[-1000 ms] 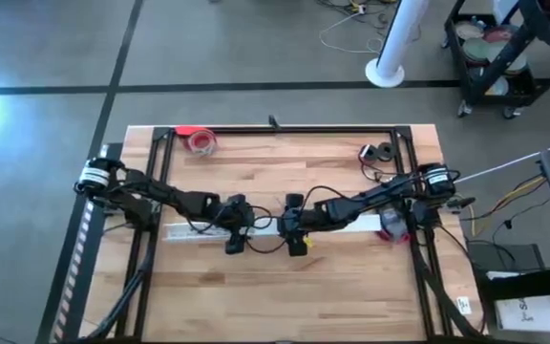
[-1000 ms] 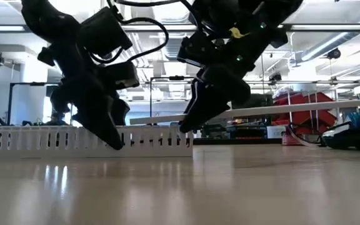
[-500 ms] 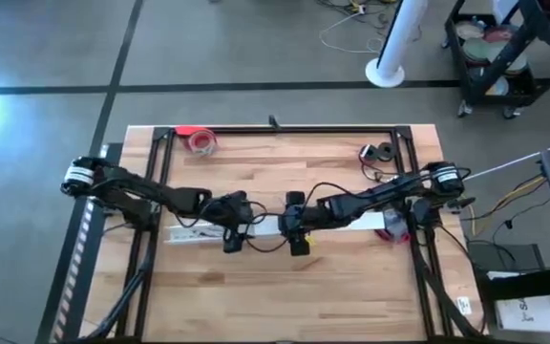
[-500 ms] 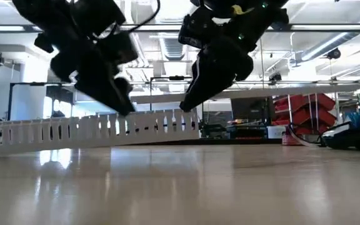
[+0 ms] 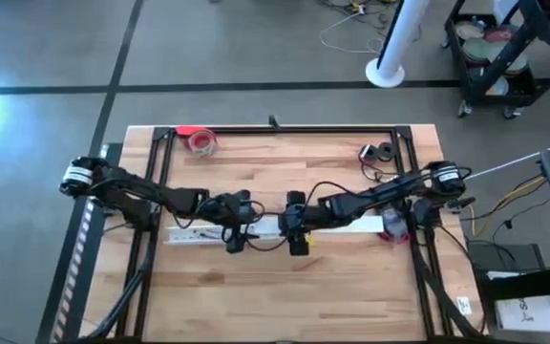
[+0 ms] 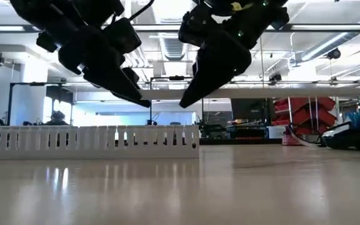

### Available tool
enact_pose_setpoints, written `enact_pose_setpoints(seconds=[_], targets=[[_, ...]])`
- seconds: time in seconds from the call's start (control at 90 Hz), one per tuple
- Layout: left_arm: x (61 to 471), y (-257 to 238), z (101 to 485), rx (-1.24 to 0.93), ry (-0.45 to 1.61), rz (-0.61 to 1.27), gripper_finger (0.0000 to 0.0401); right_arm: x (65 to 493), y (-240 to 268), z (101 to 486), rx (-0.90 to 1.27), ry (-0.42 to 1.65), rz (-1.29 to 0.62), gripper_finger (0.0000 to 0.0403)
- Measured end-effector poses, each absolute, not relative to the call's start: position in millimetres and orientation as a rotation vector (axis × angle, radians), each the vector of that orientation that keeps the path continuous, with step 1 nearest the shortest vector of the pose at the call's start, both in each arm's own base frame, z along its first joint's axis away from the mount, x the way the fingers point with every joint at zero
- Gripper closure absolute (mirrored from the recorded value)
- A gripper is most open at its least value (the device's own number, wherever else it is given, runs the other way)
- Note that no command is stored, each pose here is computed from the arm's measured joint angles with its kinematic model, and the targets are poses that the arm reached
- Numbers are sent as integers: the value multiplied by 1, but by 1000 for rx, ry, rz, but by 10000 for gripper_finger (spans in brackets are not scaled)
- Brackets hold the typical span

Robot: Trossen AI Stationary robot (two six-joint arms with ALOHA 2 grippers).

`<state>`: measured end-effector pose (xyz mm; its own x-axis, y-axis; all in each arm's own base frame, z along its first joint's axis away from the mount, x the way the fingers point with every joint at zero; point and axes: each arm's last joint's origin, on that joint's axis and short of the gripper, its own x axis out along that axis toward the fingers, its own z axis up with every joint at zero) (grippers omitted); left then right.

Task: Ziptie cables
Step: Close the white cable duct

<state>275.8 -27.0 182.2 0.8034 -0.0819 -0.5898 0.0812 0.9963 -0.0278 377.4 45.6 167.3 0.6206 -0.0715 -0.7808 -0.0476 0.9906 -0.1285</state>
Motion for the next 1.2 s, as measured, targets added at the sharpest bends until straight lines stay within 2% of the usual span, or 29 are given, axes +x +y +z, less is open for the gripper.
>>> enact_pose_setpoints(seconds=[0.278, 0.478, 0.656, 0.978, 1.2], targets=[[284, -27, 175, 48, 600, -59, 134, 378, 45, 168, -144, 897, -17, 189], [285, -26, 175, 25, 597, -45, 194, 378, 44, 167, -142, 900, -22, 183], [285, -26, 175, 3, 599, -39, 194, 378, 43, 168, -143, 898, -14, 178], [285, -27, 176, -3, 592, -42, 195, 388, 44, 179, -137, 806, 52, 144], [285, -26, 176, -5, 591, -37, 200, 391, 41, 177, -133, 792, 45, 148]])
